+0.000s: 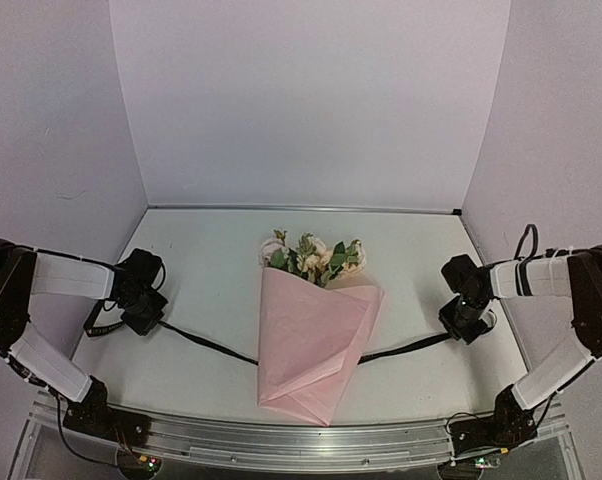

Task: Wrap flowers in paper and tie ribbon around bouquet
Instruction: Pick up the ribbon at the center of the board, then place the right side of the ribbon at the center of the board, then place the left side of the ribbon on the folded bouquet, then pick up the ribbon from the folded bouquet.

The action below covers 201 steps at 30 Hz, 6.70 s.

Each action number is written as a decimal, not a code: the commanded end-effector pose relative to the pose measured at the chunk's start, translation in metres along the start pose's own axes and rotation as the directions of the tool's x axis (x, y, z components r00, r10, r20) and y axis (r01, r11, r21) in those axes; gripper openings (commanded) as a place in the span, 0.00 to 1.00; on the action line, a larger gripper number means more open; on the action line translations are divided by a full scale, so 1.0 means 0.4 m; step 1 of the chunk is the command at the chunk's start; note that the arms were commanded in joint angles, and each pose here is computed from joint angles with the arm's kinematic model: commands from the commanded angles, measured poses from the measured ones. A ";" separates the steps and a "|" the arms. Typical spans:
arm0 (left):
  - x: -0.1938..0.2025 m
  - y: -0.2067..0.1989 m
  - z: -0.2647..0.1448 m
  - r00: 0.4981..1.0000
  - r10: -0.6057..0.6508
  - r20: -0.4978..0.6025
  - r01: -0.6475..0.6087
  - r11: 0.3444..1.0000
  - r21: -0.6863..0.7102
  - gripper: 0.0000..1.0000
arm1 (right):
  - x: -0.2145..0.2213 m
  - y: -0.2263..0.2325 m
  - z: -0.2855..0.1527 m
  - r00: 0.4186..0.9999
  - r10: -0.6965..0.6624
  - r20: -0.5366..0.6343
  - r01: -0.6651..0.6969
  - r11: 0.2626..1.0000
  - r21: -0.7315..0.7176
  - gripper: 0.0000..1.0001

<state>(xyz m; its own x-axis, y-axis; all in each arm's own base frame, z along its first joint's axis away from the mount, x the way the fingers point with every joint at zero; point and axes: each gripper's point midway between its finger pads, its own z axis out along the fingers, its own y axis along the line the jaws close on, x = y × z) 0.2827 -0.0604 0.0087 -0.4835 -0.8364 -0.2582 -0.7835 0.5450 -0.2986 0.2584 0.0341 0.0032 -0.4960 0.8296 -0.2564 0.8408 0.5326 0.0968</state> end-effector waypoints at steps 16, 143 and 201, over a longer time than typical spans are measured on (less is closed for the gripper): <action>-0.198 -0.357 0.039 0.950 0.230 0.210 -0.274 0.939 0.207 0.00 | -0.083 0.142 -0.015 1.000 0.000 -0.006 -0.001 0.996 -0.089 0.00; 0.322 -0.448 -0.012 0.840 0.510 -0.187 -0.373 0.792 0.483 0.73 | -0.101 0.212 -0.098 0.943 -0.301 0.143 0.320 0.938 -0.137 0.00; 0.331 -0.768 -0.348 0.811 0.577 0.100 -0.468 0.535 0.703 0.00 | -0.186 0.273 -0.396 0.925 -0.247 0.288 0.337 0.882 -0.329 0.00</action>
<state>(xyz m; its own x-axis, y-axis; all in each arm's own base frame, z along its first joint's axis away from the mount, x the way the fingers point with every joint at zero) 0.3914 -0.3067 0.0764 -0.8504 -0.5000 -0.1635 -0.2927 0.7080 -0.6427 0.3495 0.0633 0.1362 -0.6574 0.5893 -0.4695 0.5229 0.8055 0.2789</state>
